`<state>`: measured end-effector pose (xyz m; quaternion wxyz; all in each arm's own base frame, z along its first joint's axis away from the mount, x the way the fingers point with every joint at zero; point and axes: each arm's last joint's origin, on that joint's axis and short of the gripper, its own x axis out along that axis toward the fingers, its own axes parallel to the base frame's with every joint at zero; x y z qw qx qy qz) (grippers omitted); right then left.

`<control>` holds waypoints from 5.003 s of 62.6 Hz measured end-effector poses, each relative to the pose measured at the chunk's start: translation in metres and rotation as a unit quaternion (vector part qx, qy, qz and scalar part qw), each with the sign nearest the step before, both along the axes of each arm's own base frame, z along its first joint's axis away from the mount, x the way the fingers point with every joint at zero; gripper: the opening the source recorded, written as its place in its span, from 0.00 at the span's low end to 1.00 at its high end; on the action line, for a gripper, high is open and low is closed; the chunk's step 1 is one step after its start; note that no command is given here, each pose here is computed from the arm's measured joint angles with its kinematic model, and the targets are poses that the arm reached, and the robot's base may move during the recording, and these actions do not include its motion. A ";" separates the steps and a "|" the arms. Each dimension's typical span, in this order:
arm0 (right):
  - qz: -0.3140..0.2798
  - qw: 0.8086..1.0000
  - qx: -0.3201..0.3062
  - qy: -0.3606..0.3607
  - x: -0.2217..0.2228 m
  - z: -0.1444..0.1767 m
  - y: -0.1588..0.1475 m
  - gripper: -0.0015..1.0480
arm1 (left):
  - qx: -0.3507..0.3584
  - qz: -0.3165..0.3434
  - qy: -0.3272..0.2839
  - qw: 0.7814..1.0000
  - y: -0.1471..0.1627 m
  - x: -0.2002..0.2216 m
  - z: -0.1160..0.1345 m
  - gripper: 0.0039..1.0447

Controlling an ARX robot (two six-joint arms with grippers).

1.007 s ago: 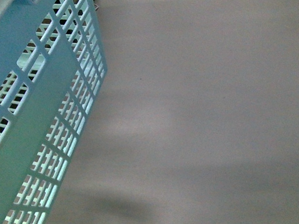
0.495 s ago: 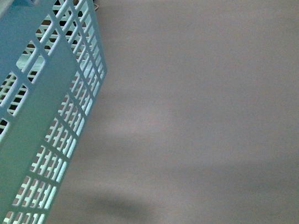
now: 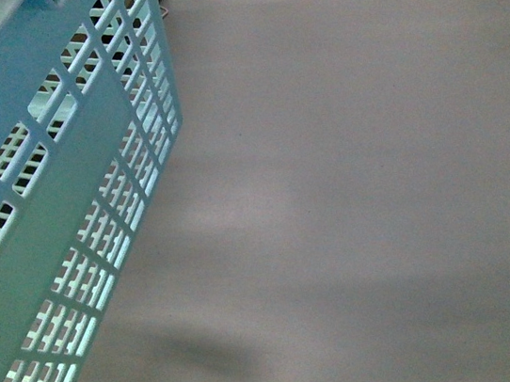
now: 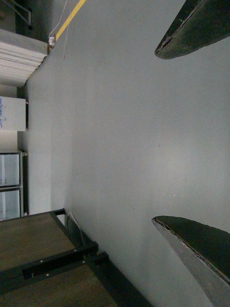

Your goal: Pick lemon and mango into basket

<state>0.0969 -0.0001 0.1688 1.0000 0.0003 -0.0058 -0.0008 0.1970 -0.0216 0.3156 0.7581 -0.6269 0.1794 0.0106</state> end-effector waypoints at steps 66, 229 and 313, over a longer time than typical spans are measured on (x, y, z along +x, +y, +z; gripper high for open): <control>0.000 1.000 0.000 0.000 0.000 0.000 0.000 0.92 | 0.000 0.000 0.000 1.000 0.000 0.000 0.000 0.27; -0.001 1.000 0.001 0.000 0.000 0.000 0.000 0.92 | 0.000 -0.002 -0.004 1.000 0.000 -0.001 0.002 0.27; 0.001 1.000 0.001 0.000 0.000 0.000 0.000 0.92 | 0.001 0.000 -0.006 1.000 0.000 -0.001 0.004 0.27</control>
